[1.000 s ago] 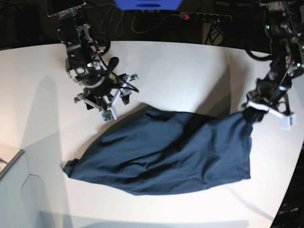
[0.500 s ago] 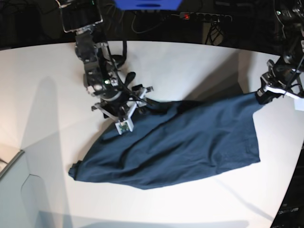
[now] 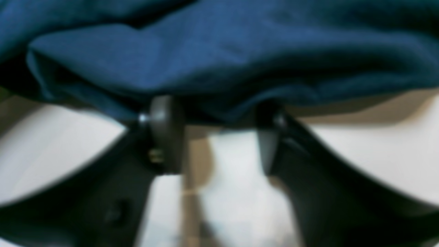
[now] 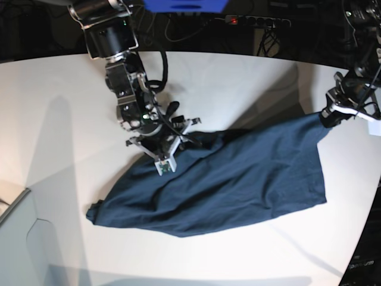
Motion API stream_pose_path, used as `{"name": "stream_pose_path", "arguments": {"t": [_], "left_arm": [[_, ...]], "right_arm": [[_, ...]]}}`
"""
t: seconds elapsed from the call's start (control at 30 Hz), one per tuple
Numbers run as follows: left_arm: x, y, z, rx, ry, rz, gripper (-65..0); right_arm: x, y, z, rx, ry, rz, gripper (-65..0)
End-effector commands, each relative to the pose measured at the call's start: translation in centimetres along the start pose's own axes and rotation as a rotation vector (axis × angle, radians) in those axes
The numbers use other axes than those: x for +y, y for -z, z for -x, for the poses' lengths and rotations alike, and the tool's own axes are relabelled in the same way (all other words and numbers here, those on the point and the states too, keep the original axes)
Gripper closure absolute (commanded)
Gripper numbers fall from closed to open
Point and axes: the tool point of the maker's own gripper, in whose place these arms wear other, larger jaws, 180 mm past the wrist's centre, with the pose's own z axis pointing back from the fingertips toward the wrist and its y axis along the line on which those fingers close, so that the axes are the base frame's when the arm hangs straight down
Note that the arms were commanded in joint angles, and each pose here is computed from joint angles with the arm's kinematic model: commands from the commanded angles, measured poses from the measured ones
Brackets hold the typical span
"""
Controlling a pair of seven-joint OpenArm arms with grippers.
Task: Layout the t-shirt on the table in an organized manner, then fold the t-shirt properly
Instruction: 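Pull the shirt edges apart with both grippers to straighten it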
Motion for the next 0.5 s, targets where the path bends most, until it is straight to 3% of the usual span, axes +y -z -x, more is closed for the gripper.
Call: {"name": "stream_pose_path", "arguments": {"t": [0.0,0.07,0.23,0.47], "left_arm": [[-0.3,-0.3,-0.9,-0.023,0.006,0.014,0.0],[0.2,-0.1,-0.5,-0.011,-0.007,0.004,0.0],[1.1,0.2,0.0,0.006,-0.027,-0.012,0.0],[0.6,0.3,-0.6,-0.013,-0.023,0.001,0.0]], "right_arm": [[0.3,0.0,-2.0,-0.043,-0.003,-0.013,-13.7],[-0.1,-0.1,-2.4,-0.055,0.001,-0.007,-0.6],[-2.3,-1.9,-3.5,-0.117,-0.032,0.037,0.0],[-4.4,-9.5,-6.5,-0.304,-0.141,0.106,0.0]]}}
